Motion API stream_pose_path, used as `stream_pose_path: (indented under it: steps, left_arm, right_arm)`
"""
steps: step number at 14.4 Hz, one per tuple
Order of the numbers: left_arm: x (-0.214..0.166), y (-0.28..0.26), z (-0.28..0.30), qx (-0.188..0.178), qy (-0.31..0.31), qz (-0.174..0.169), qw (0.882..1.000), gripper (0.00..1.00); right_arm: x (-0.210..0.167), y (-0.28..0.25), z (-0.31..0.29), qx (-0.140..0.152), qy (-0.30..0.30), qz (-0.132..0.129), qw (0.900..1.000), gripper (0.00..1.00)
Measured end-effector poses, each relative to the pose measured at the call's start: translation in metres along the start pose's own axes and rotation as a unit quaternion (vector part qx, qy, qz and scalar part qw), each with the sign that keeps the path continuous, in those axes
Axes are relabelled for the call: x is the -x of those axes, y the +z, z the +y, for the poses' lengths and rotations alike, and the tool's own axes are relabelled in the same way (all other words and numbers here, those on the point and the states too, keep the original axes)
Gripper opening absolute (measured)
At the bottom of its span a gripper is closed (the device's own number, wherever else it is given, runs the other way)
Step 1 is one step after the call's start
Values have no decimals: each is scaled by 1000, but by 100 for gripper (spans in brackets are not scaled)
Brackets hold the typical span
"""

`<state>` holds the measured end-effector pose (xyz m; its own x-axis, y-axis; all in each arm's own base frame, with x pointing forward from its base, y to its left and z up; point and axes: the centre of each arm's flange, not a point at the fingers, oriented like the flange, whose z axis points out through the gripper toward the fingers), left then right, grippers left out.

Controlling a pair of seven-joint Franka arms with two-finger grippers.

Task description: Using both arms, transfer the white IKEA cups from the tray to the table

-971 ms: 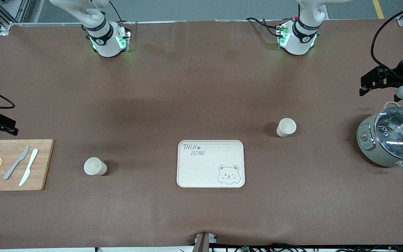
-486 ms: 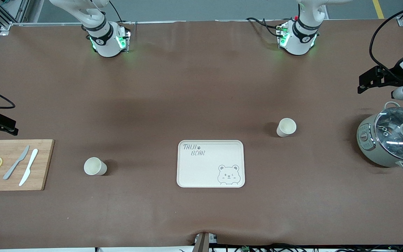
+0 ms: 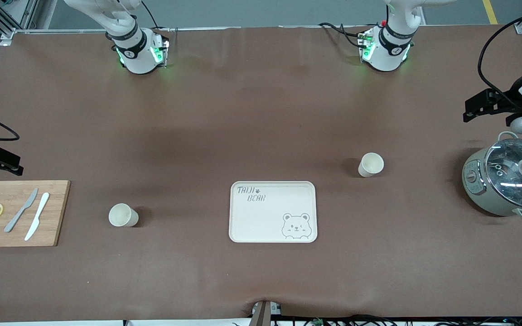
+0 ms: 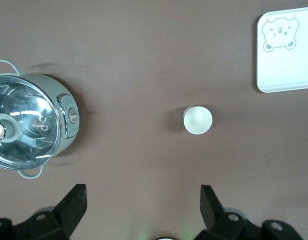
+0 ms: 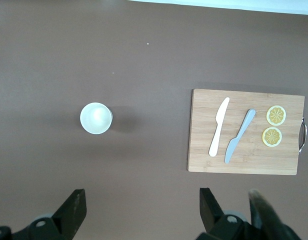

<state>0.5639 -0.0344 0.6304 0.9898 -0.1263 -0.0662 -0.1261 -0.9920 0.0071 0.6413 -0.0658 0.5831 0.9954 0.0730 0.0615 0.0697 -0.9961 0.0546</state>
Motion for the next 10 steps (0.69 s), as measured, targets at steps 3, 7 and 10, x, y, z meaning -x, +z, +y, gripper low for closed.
stream_pose_path:
  steps: [3,7,10]
  left_arm:
    - [0,0,0,0,0,0,1000,100]
    - [0,0,-2,-6,-1,0,1000,100]
    - [0,-1,-2,-9,13,0,1000,100]
  right_arm:
    - [0,1,-2,-1,-1,0,1000,100]
    - [0,2,-2,-1,-2,-1,1000,100]
    - [-1,2,-6,-2,-5,-1,1000,100]
